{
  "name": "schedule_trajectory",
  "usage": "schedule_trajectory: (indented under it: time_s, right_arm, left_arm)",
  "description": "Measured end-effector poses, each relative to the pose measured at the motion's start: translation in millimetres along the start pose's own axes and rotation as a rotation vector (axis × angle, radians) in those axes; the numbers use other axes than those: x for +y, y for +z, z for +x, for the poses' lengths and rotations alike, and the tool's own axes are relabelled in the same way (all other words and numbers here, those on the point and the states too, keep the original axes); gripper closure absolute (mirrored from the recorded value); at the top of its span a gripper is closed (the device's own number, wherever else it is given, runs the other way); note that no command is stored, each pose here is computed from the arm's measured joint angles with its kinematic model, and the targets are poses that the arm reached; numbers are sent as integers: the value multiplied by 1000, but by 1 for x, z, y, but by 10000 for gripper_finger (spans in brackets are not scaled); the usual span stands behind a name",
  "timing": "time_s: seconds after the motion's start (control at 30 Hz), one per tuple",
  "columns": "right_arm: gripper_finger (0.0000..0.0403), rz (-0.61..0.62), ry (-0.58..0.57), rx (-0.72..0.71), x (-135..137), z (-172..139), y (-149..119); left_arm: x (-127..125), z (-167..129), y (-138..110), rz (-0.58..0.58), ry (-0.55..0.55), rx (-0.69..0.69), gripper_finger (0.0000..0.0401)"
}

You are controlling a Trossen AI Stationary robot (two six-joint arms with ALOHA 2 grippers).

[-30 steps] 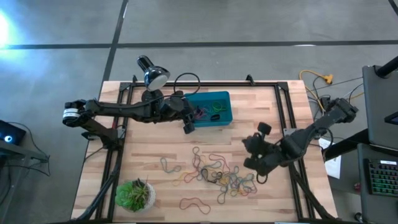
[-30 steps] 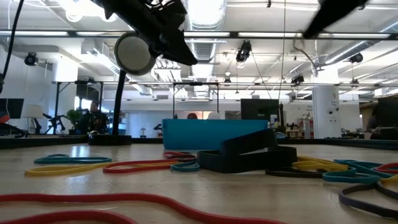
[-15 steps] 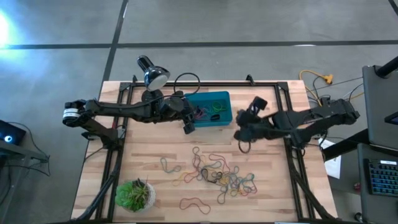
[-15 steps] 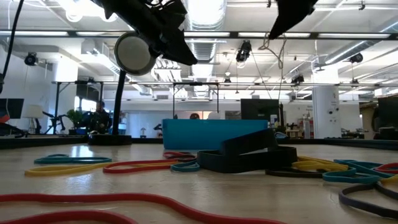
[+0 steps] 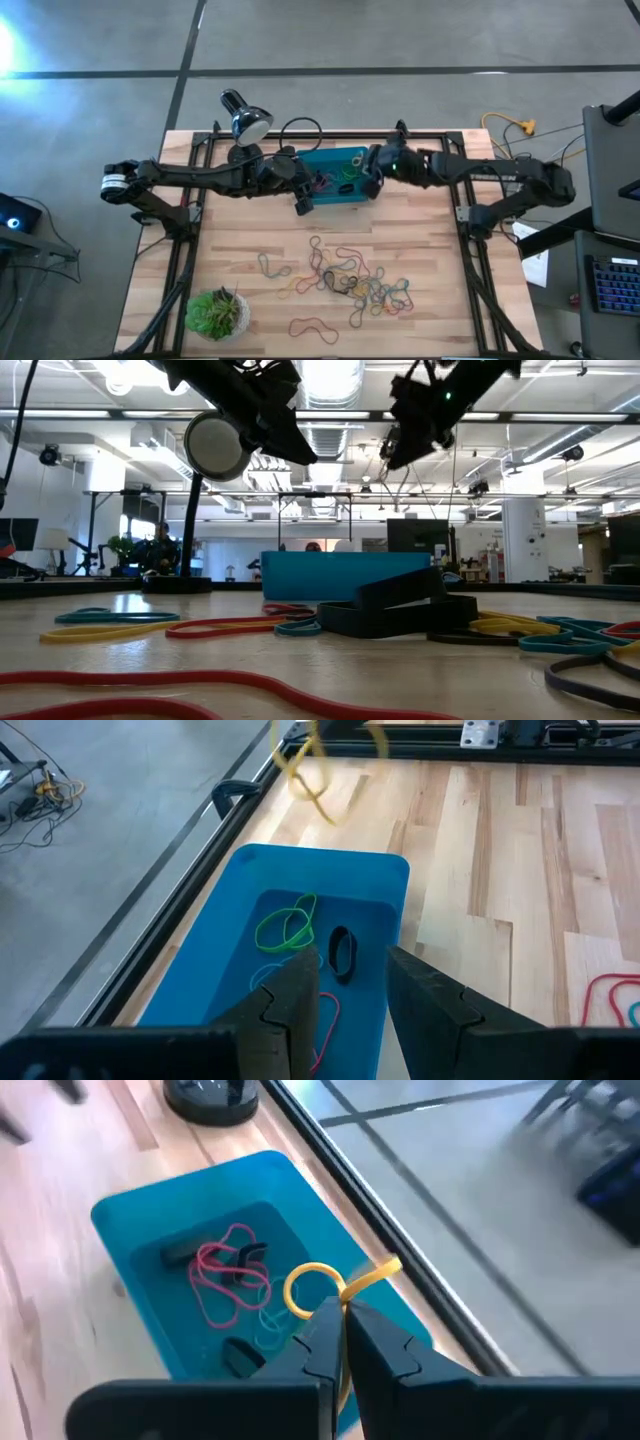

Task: Pick and place rubber bands into bin
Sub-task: Put the yellow rubber band into the blue bin, then put the purple rubber band into the blue bin

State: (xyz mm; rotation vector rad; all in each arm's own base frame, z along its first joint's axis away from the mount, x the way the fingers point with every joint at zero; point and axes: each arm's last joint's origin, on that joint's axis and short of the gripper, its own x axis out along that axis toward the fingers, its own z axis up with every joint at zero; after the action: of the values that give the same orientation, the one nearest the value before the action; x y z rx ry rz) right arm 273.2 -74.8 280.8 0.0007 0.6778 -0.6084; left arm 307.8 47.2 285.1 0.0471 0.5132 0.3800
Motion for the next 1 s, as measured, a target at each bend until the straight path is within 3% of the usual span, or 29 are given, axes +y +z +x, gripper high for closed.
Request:
schedule_trajectory:
  time_s: [0.27,0.6,0.67,0.9,1.0]
  right_arm:
    - [394,124,143,13,-30,37,-18]
    - [389,167,299,92,-27,75,-31]
    - [376,170,352,95,-25,81,-30]
    - [299,185,364,125,-22,93,-28]
    - [273,155,452,142,-21,89,-27]
  left_arm:
    - [0,0,0,0,0,0,300]
    - [0,0,0,-1,0,0,300]
    - [0,0,0,-2,0,0,300]
    - [0,0,0,-2,0,1,300]
    - [0,0,-2,0,-19,24,300]
